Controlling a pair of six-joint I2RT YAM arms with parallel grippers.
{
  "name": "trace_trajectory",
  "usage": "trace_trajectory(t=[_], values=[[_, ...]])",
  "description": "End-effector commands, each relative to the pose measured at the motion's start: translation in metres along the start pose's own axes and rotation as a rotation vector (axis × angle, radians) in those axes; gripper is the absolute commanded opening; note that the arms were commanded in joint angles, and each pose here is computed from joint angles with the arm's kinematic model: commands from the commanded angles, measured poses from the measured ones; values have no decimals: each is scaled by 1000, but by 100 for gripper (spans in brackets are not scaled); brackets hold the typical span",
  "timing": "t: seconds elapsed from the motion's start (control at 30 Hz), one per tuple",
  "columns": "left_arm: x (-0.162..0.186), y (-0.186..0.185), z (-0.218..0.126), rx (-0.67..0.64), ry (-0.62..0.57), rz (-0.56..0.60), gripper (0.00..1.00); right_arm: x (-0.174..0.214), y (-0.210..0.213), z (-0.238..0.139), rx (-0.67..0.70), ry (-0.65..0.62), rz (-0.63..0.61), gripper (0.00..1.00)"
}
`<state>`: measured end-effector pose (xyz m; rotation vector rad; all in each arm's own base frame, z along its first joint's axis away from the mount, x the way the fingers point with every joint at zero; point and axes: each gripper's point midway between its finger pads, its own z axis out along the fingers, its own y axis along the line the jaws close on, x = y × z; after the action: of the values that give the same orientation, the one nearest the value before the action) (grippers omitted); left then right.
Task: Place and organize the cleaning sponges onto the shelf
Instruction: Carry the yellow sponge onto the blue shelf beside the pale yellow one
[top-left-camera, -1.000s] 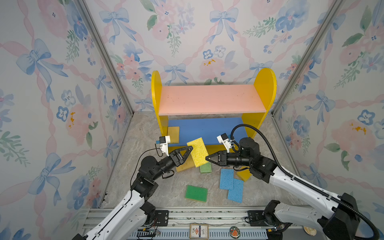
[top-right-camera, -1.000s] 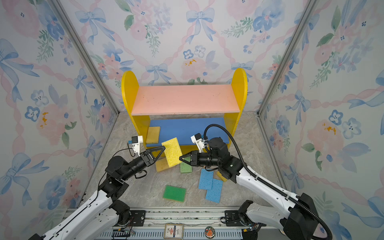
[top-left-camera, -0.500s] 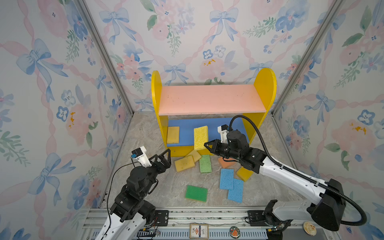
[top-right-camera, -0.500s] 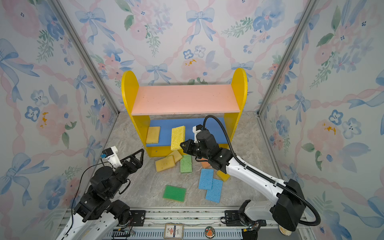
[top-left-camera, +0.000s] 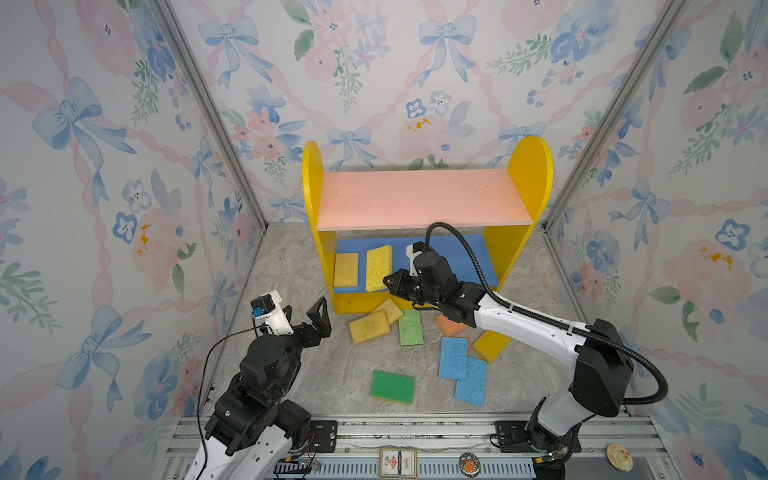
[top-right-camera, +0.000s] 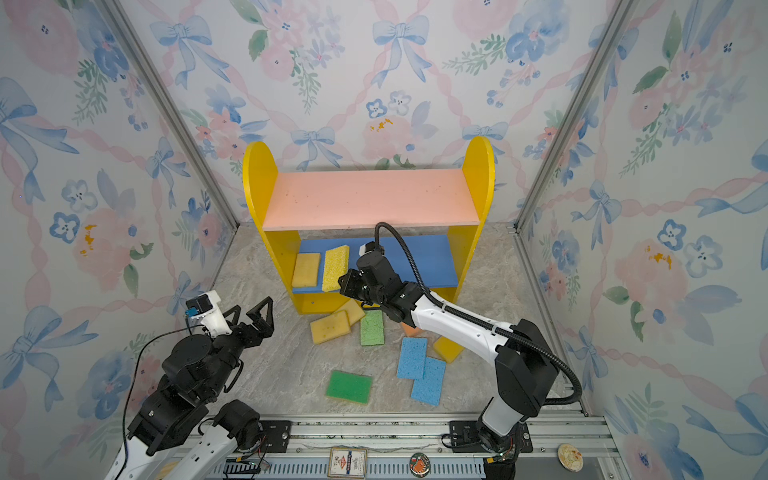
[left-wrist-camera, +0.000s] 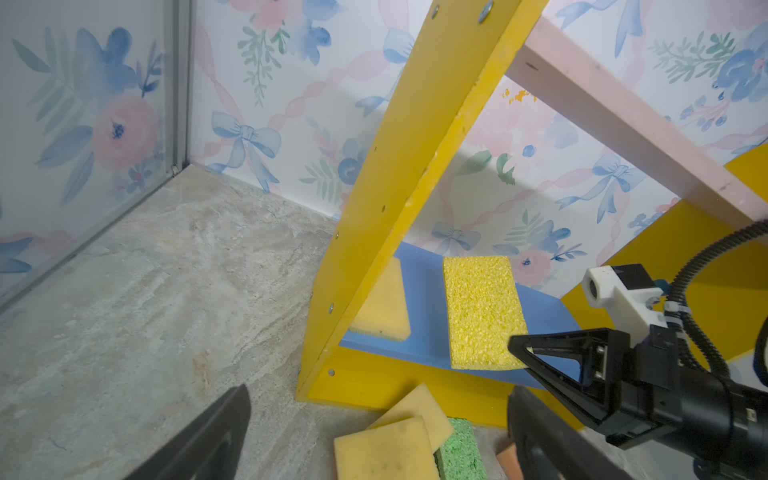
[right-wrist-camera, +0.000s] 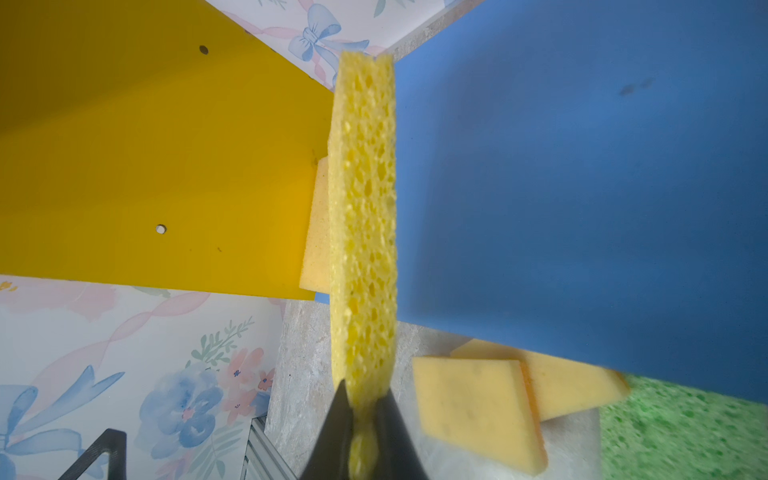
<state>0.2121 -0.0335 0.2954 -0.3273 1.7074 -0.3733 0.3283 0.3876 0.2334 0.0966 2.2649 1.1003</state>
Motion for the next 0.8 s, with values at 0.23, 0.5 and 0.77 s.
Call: trace_trajectory(t=[0.23, 0.5, 0.77], values=[[0, 19, -5, -85, -16, 66, 98, -13, 7, 26, -43, 11, 20, 13], [7, 18, 0, -86, 9, 76, 98, -14, 1, 33, -40, 19, 32, 13], [7, 17, 0, -80, 9, 75, 98, -17, -3, 38, -33, 22, 41, 13]])
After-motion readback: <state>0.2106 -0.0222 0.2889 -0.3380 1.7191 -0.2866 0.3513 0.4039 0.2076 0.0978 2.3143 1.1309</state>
